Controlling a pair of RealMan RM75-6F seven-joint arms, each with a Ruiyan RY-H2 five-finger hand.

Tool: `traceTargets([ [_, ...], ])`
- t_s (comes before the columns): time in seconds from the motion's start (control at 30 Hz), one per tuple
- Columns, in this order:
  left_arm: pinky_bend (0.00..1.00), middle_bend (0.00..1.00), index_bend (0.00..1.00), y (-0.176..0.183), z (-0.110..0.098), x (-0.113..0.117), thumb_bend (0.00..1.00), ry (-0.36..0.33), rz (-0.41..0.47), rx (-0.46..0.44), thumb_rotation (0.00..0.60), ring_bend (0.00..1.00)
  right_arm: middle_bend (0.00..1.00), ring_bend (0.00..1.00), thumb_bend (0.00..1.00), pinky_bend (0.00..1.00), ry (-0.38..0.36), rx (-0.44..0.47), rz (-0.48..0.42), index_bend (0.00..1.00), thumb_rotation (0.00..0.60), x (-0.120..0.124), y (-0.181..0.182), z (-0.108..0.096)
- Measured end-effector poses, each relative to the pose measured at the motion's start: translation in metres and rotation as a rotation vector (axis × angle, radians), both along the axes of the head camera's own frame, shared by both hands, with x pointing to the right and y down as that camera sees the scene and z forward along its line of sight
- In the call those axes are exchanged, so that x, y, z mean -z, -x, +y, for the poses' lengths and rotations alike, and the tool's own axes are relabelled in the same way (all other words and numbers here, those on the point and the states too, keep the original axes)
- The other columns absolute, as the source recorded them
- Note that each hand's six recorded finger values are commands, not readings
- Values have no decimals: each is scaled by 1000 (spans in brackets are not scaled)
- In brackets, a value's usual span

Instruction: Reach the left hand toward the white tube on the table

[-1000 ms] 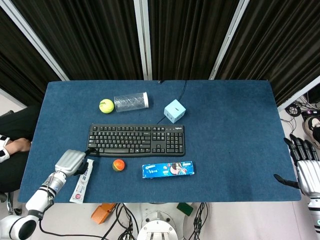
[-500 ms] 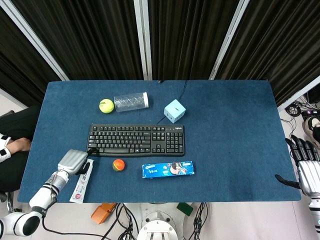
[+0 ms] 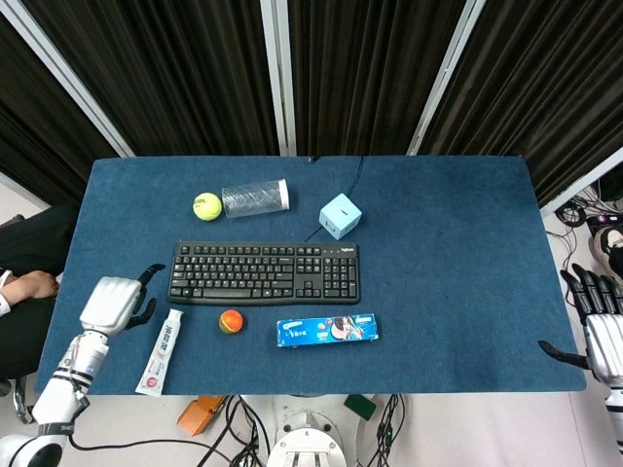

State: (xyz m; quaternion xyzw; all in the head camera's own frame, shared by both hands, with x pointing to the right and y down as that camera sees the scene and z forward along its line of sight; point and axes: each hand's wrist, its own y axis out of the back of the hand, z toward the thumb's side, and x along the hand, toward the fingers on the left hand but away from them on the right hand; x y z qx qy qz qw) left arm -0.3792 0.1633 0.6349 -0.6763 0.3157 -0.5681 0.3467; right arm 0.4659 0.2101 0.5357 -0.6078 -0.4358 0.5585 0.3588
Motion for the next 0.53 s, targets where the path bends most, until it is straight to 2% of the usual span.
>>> traceTargets([
  [0.07, 89, 239, 123, 10, 1, 11, 121, -64, -8, 30, 600, 200, 0, 0, 83, 0, -1, -1, -2, 0, 600, 0, -1, 0],
  [0.1, 43, 189, 109, 18, 2, 18, 82, -103, -20, 50, 600, 148, 0, 0, 83, 0, -1, -1, -3, 0, 600, 0, -1, 1],
  [0.2, 28, 151, 103, 37, 13, 31, 50, -175, -57, 97, 590, 106, 0, 0, 83, 0, -1, -2, -6, 0, 600, -1, -2, 1],
  [0.27, 24, 147, 104, 47, 23, 37, 43, -195, -72, 124, 560, 98, 0, 0, 83, 0, -1, 0, -6, 0, 600, -2, -1, 1],
  [0.37, 19, 147, 104, 60, 40, 44, 39, -203, -86, 157, 529, 91, 0, 0, 83, 0, -1, 3, -7, 0, 600, -2, -1, 1],
  [0.53, 17, 147, 103, 72, 67, 52, 39, -204, -96, 197, 528, 90, 0, 0, 83, 0, 0, 10, -9, 0, 600, -4, 2, 1],
])
